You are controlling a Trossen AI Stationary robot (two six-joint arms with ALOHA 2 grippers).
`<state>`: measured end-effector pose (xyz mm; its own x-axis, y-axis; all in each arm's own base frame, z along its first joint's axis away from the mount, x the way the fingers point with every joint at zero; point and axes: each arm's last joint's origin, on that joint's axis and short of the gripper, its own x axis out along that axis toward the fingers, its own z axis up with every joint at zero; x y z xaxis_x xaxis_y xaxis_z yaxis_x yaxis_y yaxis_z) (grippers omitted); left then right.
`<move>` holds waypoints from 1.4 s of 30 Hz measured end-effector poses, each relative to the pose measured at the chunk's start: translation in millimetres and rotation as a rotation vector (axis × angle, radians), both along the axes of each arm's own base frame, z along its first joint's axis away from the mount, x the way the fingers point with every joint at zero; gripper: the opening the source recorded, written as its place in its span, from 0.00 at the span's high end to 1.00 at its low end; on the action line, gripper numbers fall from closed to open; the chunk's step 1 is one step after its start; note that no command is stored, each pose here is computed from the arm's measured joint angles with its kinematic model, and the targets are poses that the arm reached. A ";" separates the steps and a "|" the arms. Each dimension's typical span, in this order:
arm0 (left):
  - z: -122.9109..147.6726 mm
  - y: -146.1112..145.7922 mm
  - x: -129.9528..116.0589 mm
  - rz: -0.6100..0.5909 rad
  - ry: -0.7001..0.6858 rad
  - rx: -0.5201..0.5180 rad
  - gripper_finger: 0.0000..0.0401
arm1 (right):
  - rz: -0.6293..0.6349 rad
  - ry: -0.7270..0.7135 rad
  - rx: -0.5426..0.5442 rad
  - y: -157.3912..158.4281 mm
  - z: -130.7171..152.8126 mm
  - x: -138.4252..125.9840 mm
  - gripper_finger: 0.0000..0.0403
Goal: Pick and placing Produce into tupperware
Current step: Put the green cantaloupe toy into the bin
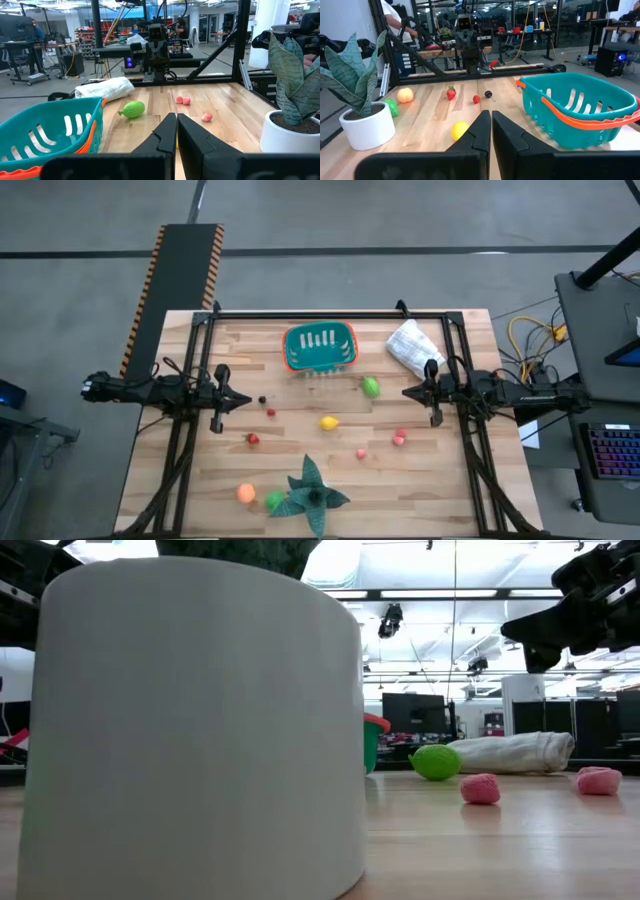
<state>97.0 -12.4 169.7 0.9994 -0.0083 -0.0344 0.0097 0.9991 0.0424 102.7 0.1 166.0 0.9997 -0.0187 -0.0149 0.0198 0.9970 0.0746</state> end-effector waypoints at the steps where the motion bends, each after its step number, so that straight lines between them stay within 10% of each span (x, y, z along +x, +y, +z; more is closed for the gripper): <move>1: 0.0 0.0 0.0 0.000 0.000 -0.002 1.00 | 0.000 -0.004 -0.004 0.0 0.4 0.0 0.98; 19: 9.9 0.7 -0.1 0.024 -0.106 -0.031 1.00 | 0.001 -0.168 0.019 0.0 16.2 -1.2 0.96; 34: 23.5 2.0 -2.0 0.065 -0.242 0.054 0.96 | -0.134 -0.124 0.019 -3.8 58.3 11.3 0.38; 42: 23.5 2.0 -2.0 0.070 -0.240 0.113 0.89 | -0.322 0.039 0.087 -8.7 107.7 41.0 0.31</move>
<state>95.0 -10.4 193.2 0.9770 0.0519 0.2068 -0.0833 0.9857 0.1463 143.7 -8.6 273.7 0.9412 -0.3309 -0.0685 0.3376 0.9290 0.1518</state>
